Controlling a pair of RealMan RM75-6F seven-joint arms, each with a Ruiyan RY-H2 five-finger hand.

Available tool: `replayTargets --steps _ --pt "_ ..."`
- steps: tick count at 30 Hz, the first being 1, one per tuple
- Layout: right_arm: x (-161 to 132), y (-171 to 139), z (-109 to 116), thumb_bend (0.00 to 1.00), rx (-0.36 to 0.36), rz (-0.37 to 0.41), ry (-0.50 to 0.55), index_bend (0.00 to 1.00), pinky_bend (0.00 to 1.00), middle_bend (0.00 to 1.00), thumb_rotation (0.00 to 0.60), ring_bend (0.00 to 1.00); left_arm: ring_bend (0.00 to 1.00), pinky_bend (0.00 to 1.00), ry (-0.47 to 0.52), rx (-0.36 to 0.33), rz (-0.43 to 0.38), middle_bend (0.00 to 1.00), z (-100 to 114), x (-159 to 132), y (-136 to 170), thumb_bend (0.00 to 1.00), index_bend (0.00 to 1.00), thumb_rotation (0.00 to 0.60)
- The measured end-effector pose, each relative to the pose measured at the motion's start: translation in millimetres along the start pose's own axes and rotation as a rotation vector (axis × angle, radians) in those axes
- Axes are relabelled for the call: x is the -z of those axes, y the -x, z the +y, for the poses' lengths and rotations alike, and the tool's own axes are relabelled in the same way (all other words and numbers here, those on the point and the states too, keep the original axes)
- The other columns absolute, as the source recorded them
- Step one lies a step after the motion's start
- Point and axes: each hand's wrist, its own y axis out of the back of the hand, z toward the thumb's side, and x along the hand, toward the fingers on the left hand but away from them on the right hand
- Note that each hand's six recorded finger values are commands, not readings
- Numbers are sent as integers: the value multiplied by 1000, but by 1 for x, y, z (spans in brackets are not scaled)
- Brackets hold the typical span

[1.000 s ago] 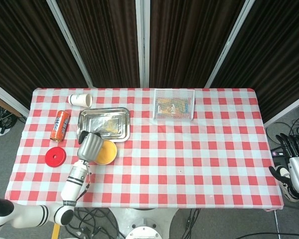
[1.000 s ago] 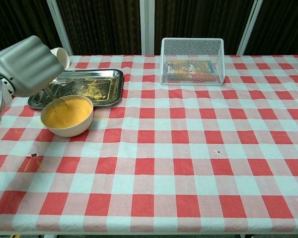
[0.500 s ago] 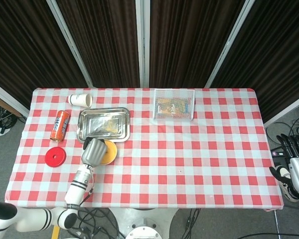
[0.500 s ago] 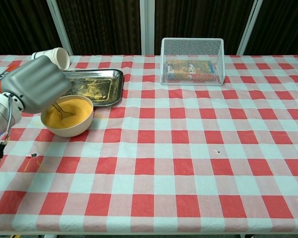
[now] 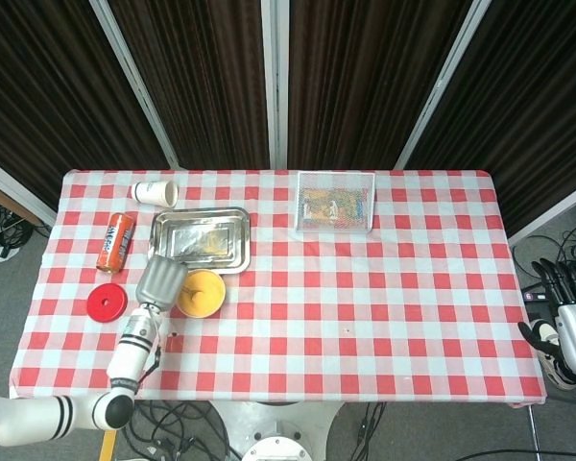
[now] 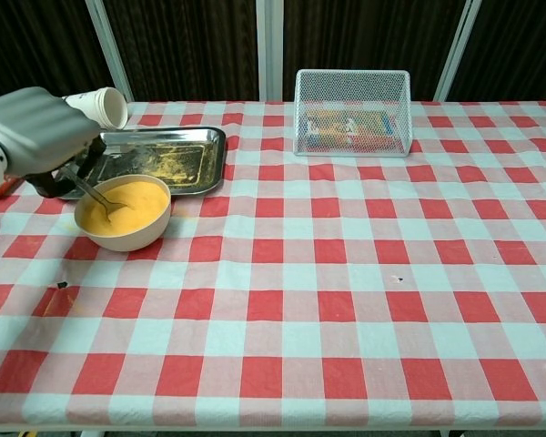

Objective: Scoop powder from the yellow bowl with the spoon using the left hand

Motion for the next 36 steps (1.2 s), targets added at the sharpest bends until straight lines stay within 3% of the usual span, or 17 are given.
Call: replayTargets --steps 7,26,30,36 --pt "-1 -1 0 173 0 2 -1 0 0 65 600 0 943 930 162 45 23 976 5 28 -4 428 664 600" --pt "-2 -2 2 173 2 1 -4 0 0 65 600 0 944 930 325 87 -27 976 13 35 -2 429 665 600" --pt "-3 -1 1 173 3 4 -4 0 0 65 600 0 944 930 305 81 -30 976 14 36 -2 429 665 600" --pt "-3 -1 1 173 1 4 -4 0 0 65 600 0 943 930 121 -12 -19 976 19 35 1 429 664 600"
